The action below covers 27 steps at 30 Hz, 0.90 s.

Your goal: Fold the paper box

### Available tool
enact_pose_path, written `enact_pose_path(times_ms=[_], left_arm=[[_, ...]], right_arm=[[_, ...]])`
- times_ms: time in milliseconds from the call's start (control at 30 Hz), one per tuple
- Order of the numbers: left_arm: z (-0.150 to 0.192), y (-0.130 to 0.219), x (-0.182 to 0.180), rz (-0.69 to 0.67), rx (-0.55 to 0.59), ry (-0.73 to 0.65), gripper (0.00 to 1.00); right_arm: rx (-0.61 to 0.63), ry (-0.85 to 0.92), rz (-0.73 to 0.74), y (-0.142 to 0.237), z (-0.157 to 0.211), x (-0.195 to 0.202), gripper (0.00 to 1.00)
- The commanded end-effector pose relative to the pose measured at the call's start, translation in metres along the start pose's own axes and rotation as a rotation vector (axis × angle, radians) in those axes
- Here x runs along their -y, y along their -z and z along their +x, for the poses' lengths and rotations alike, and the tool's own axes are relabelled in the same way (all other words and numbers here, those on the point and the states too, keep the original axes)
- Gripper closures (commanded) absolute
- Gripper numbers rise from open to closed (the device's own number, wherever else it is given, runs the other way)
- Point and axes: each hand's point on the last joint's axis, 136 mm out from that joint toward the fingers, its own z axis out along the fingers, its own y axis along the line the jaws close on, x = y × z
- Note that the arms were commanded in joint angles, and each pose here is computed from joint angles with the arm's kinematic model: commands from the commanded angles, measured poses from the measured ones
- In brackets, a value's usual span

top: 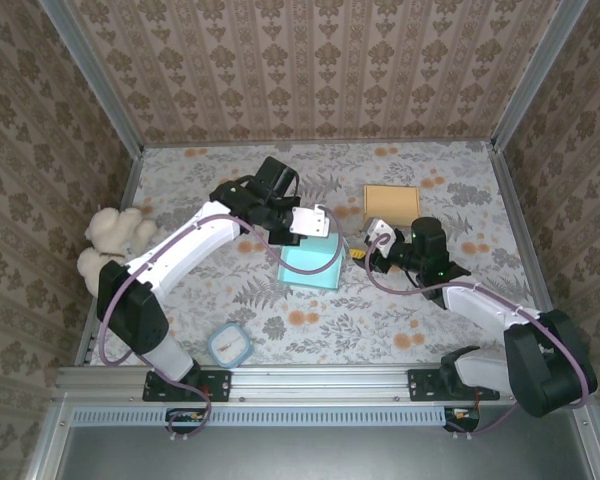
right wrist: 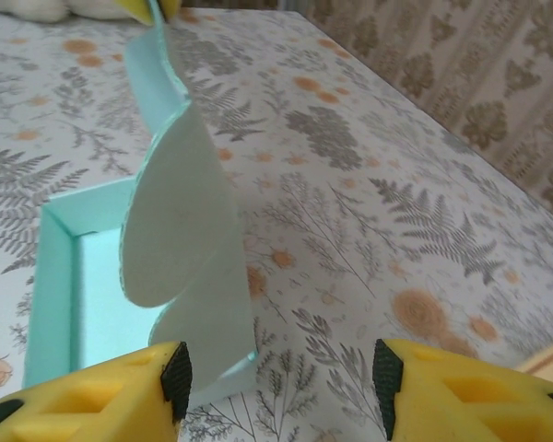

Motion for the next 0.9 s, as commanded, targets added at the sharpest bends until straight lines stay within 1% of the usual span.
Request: enact_pose_path(times_ms=[0, 67, 133, 167, 233, 333, 433, 467, 533, 567, 700, 733, 800, 833, 867], left_arm=[[-0.018, 0.013, 0.006, -0.001, 0.083, -0.058, 1.0], [-0.021, 0.014, 0.006, 0.001, 0.096, -0.062, 1.0], [-0.023, 0.014, 0.005, -0.002, 0.101, -0.066, 1.0], [-0.023, 0.013, 0.006, 0.0, 0.102, -0.067, 1.0], [-0.025, 0.012, 0.006, 0.004, 0.107, -0.07, 1.0], [-0.027, 0.011, 0.007, 0.005, 0.115, -0.075, 1.0], [-0.03, 0.011, 0.008, 0.009, 0.124, -0.081, 1.0], [-0.031, 0.012, 0.009, 0.012, 0.129, -0.085, 1.0], [-0.033, 0.012, 0.01, 0.015, 0.134, -0.09, 1.0], [-0.035, 0.012, 0.011, 0.016, 0.137, -0.096, 1.0], [-0.04, 0.015, 0.014, 0.026, 0.144, -0.112, 1.0], [-0.042, 0.016, 0.015, 0.029, 0.148, -0.116, 1.0], [-0.044, 0.017, 0.017, 0.033, 0.151, -0.122, 1.0], [-0.045, 0.018, 0.018, 0.038, 0.156, -0.127, 1.0], [-0.046, 0.018, 0.019, 0.04, 0.158, -0.13, 1.0]], right_arm=[[0.078, 0.1, -0.114, -0.001, -0.023, -0.011, 0.45], [0.092, 0.114, -0.142, -0.001, -0.028, -0.014, 0.49], [0.098, 0.125, -0.169, -0.001, -0.03, -0.017, 0.49], [0.097, 0.127, -0.177, -0.001, -0.031, -0.017, 0.52], [0.092, 0.128, -0.191, -0.001, -0.03, -0.019, 0.53], [0.093, 0.132, -0.202, -0.002, -0.029, -0.02, 0.56], [0.094, 0.134, -0.212, -0.004, -0.028, -0.021, 0.56], [0.095, 0.134, -0.217, -0.004, -0.029, -0.022, 0.59], [0.099, 0.139, -0.224, -0.004, -0.028, -0.023, 0.59], [0.102, 0.141, -0.228, -0.004, -0.029, -0.023, 0.62], [0.107, 0.148, -0.244, -0.004, -0.028, -0.026, 0.64], [0.108, 0.151, -0.245, -0.004, -0.029, -0.026, 0.66], [0.104, 0.153, -0.248, -0.004, -0.028, -0.027, 0.66], [0.104, 0.156, -0.249, -0.004, -0.027, -0.027, 0.69], [0.103, 0.157, -0.251, -0.004, -0.027, -0.027, 0.7]])
